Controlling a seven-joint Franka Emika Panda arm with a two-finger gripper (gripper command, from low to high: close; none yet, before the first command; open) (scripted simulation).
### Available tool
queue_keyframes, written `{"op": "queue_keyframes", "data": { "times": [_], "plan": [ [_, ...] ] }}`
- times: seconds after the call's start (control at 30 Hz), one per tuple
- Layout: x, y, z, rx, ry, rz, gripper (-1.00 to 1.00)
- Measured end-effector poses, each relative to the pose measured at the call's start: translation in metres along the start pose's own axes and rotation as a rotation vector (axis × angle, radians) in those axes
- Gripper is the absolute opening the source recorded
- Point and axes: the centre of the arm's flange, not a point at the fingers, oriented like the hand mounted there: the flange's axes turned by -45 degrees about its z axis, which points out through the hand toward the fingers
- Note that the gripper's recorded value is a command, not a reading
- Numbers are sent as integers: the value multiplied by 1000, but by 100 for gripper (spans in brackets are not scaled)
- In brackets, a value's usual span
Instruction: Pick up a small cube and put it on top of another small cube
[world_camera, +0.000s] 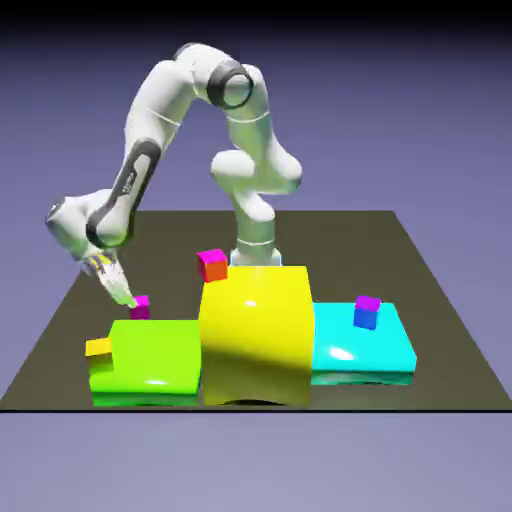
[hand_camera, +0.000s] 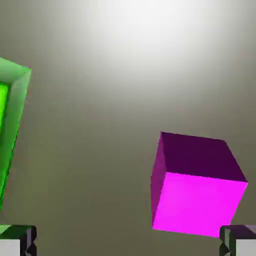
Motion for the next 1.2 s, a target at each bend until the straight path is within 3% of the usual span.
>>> {"op": "queue_keyframes", "data": {
  "times": [0.13, 0.17, 0.23, 0.4, 0.67, 0.9, 1.0, 1.07, 1.1, 1.2],
  "plan": [
    [11, 0, 63, 0, 0, 0, 0],
    [11, 0, 67, 0, 0, 0, -100],
    [11, 0, 67, 1, 0, 0, -100],
    [8, -18, -17, 29, 11, 60, -100],
    [25, -117, -90, 148, 32, 257, -100],
    [6, -225, -143, 228, 8, 344, -100],
    [-1, -246, -151, 237, 0, 352, -100],
    [9, -256, -100, 238, -1, 350, -100],
    [12, -258, -85, 237, 0, 352, 100],
    [7, -254, -110, 236, -1, 350, 100]
  ]
}}
